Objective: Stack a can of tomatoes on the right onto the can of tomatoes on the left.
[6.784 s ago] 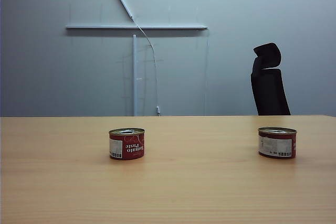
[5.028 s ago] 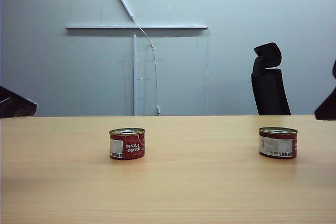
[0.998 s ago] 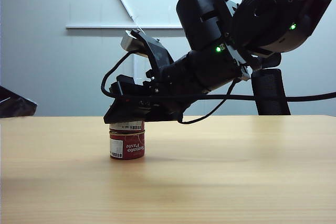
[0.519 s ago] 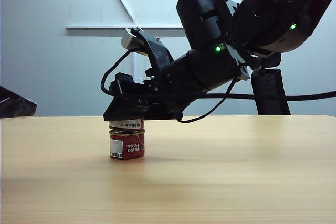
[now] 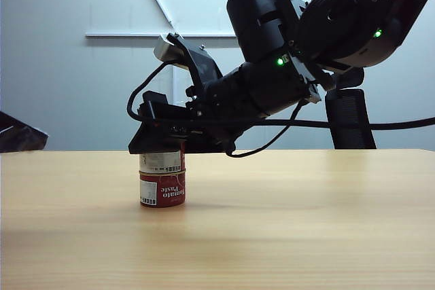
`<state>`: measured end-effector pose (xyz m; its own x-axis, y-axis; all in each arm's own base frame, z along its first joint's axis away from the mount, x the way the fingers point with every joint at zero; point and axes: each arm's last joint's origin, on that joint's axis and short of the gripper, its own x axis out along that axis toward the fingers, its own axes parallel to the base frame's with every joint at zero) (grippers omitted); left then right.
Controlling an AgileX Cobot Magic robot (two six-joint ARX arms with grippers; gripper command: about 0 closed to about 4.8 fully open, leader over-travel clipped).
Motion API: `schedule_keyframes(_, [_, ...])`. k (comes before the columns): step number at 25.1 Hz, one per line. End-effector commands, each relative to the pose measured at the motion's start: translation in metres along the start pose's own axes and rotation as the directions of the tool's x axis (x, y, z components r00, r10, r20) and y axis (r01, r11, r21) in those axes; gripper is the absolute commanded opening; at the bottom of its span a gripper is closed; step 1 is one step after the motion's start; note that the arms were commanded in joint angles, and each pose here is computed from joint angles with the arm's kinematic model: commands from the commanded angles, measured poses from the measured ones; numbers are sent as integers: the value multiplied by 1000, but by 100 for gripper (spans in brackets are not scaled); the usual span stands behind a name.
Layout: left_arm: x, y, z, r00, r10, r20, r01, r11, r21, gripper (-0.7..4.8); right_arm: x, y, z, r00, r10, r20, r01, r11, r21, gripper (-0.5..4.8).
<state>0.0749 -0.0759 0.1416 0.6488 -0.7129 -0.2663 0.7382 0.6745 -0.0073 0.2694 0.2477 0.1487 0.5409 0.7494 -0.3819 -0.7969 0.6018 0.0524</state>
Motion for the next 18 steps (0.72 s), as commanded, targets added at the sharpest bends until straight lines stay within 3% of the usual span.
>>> schedule_keyframes(1, [0, 0, 2, 1000, -4, 8, 4, 1000, 1, -4, 0, 1, 6, 999, 1, 34, -1, 1000, -10, 365])
schedule_keyframes(5, [0, 0, 2, 1000, -4, 8, 4, 1000, 1, -4, -1, 1, 6, 999, 0, 36, 1, 1000, -11, 474])
schedule_keyframes(13, [0, 0, 2, 1000, -4, 8, 4, 1000, 1, -4, -6, 1, 19, 995, -25, 92, 26, 1000, -10, 479])
schedule_keyframes(18, [0, 0, 2, 1000, -4, 8, 4, 1000, 1, -4, -28, 4, 48, 983, -27, 180, 30, 999, -14, 479])
